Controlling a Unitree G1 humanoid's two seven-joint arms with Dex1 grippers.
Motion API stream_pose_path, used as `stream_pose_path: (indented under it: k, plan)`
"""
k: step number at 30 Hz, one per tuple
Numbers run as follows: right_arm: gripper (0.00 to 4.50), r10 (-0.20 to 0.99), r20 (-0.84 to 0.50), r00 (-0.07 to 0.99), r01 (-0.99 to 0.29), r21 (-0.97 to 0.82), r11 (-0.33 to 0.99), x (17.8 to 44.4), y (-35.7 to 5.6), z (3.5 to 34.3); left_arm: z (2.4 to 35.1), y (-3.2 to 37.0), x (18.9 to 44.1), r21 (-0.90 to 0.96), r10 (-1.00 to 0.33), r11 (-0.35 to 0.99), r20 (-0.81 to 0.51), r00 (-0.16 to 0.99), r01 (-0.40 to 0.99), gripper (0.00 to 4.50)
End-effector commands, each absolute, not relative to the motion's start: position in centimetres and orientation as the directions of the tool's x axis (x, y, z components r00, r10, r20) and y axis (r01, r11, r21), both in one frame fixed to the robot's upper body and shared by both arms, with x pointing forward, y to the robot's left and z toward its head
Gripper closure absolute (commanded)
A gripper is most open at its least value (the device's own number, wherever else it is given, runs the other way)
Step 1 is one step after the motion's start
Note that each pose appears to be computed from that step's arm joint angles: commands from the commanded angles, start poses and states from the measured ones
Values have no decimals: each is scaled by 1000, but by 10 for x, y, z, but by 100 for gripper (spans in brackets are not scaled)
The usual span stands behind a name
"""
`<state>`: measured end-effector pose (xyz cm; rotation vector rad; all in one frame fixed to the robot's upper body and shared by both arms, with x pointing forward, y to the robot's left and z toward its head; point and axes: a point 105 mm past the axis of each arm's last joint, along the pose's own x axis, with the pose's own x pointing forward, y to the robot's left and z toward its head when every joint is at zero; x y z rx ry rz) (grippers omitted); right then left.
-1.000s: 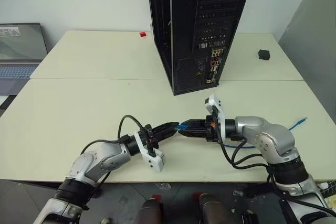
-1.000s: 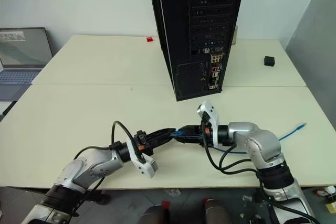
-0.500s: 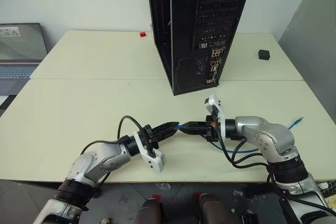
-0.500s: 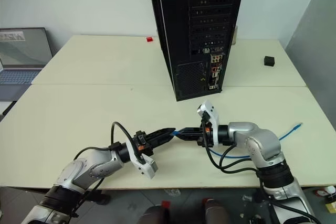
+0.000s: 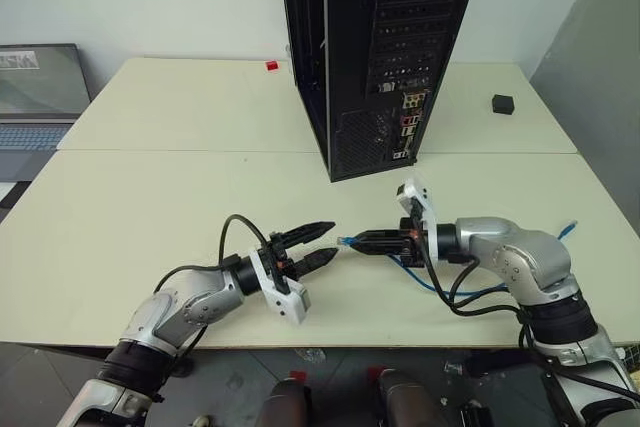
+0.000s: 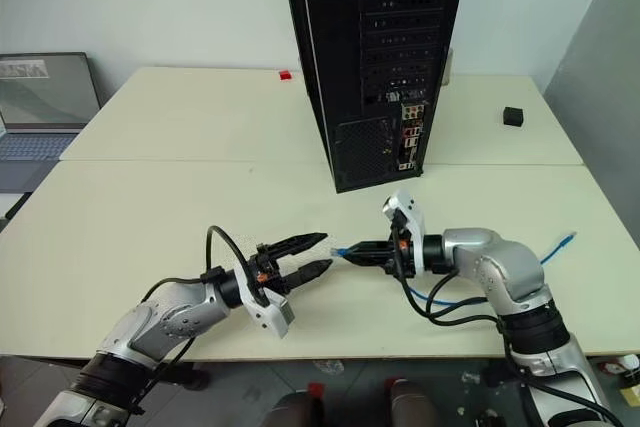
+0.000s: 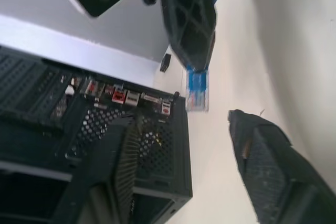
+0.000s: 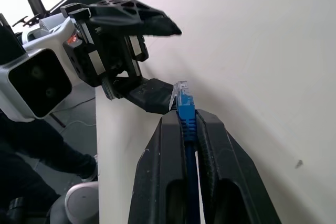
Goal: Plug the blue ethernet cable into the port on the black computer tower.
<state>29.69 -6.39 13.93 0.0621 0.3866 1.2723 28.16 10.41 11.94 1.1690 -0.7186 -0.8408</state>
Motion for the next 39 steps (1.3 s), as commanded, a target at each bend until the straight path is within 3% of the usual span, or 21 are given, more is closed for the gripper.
stream_pose_path:
  k: [1,7,11,17,28,39]
  plan:
    - [449,903,-183,388,-905,107,411,312,-85,167,137,100,288,883,-808,364,140,573,298,141]
    - [449,792,-100,602,-798,-71,598,327,-108,190,156,78,305,581,-733,612,162,661,536,141]
    - [449,664,-5,748,-654,-175,736,340,-118,205,181,61,322,454,-693,689,186,696,565,141]
    - [449,481,113,869,-447,-235,863,357,-122,214,192,45,341,324,-646,744,127,752,585,141]
    - [449,295,172,940,-242,-276,930,388,-129,218,193,28,344,245,-670,730,78,738,638,141]
    - [449,307,134,942,-284,-169,944,402,-123,215,191,22,337,313,-676,719,103,730,621,141]
